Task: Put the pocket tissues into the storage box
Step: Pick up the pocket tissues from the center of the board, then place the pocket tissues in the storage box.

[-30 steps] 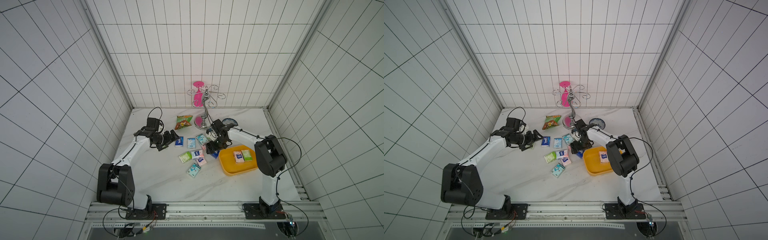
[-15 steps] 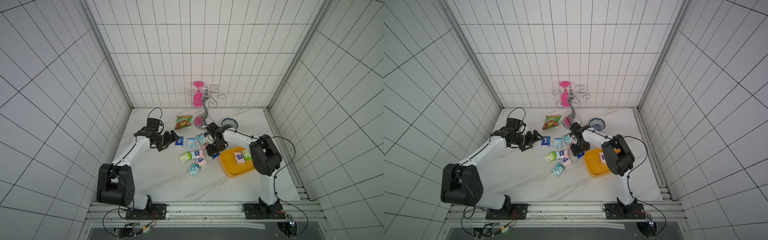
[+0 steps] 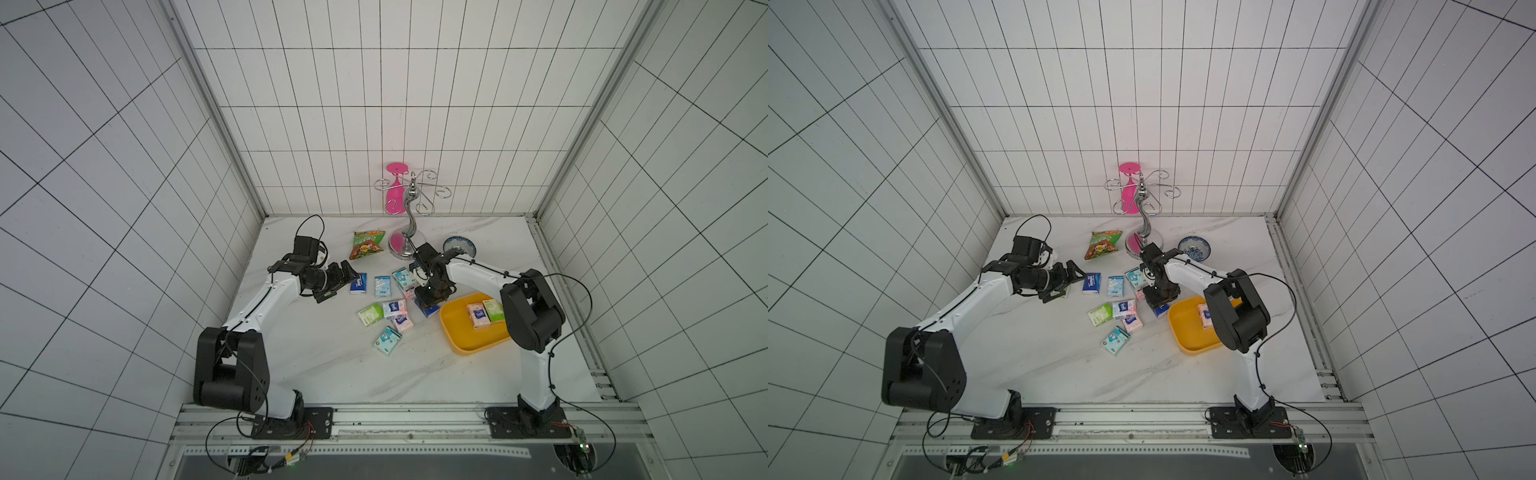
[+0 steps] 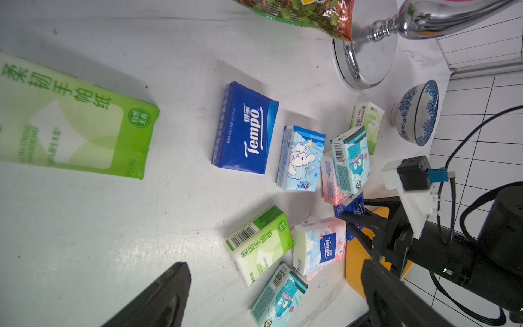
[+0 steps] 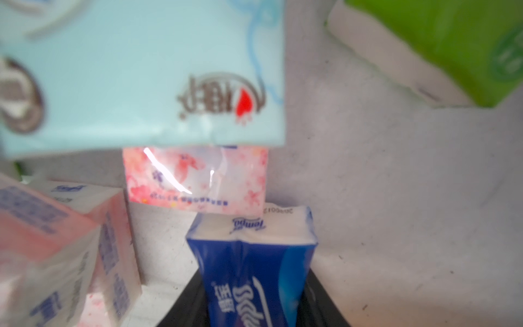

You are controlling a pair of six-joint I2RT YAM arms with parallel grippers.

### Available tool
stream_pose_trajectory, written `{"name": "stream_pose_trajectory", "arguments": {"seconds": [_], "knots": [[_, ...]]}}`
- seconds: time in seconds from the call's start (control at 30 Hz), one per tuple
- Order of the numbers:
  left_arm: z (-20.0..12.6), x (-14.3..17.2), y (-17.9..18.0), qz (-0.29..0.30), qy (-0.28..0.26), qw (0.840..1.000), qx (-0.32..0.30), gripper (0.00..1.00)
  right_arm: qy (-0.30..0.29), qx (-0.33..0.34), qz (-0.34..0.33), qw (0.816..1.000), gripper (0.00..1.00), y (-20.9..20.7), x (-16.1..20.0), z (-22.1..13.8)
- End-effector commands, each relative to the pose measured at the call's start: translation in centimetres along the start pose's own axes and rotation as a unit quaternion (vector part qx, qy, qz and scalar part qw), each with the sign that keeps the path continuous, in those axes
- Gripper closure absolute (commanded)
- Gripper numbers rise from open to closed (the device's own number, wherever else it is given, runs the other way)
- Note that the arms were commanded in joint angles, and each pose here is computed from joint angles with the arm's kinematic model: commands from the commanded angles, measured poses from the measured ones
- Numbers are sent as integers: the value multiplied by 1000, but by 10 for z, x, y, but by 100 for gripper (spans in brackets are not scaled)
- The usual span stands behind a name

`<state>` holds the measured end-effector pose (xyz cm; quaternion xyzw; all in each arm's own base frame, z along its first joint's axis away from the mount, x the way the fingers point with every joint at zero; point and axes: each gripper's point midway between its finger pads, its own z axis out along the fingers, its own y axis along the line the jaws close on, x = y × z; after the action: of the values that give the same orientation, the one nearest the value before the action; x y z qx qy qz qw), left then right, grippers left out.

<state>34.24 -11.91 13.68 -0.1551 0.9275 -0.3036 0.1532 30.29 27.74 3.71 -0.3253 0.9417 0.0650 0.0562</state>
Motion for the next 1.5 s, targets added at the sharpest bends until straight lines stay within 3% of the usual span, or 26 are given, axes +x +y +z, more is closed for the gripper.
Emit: {"name": "stream_pose_trajectory", "arguments": {"seconds": [0.0,0.33,0.63,1.03,1.27,1.47], "knots": [[-4,-4,-4,12,-9,1000,7,3,-48,14,6,999,56,0,-18,-42],[-4,-4,-5,15,-5,1000,6,3,-85,35,31,995,56,-14,-18,-98],[3,-1,-9,26,10,1000,-2,2,-54,62,92,992,57,-49,40,-126],[16,6,-27,53,27,998,-10,2,-20,68,145,987,57,-61,114,-103],[17,6,-26,52,25,998,-13,3,-24,24,157,987,57,-50,107,-71],[16,6,-24,53,21,998,-16,3,-22,26,158,987,58,-54,97,-49]]}}
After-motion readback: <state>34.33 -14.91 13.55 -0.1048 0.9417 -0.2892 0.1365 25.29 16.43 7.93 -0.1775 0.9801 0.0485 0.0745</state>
